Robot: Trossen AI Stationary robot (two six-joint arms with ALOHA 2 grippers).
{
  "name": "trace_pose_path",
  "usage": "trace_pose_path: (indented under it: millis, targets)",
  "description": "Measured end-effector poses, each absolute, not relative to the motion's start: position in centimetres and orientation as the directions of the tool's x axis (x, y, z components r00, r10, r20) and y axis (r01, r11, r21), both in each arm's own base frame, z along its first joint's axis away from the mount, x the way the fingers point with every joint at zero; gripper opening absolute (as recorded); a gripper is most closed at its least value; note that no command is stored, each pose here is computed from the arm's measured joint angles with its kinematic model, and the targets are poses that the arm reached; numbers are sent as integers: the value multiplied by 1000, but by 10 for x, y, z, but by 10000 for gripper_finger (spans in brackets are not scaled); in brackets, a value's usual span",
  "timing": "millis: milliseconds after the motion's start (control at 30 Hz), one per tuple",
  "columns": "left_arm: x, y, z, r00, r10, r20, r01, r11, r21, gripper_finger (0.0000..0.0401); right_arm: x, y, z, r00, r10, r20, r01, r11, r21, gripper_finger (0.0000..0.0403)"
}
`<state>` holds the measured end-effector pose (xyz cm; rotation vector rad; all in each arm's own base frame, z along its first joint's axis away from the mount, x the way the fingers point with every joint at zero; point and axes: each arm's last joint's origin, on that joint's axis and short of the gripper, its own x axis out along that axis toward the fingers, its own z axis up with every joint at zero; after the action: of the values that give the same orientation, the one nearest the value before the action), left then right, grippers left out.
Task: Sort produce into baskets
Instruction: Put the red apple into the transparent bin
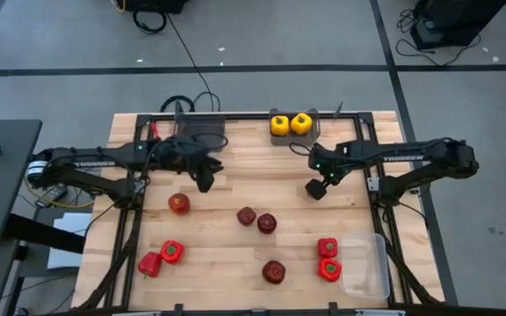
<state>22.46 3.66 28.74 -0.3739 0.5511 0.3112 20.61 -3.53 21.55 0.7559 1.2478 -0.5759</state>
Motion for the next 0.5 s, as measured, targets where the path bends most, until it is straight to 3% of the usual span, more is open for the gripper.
trace_pose_path:
  millis: [267,500]
  targets:
    - [240,40,265,735,201,-648,-407,894,-184,194,206,-36,195,282,-16,-959,758,617,212,383]
    - [264,44,250,753,195,-629,-397,897,-197,203,202,-40,189,261,-51,-964,773,609,177,332]
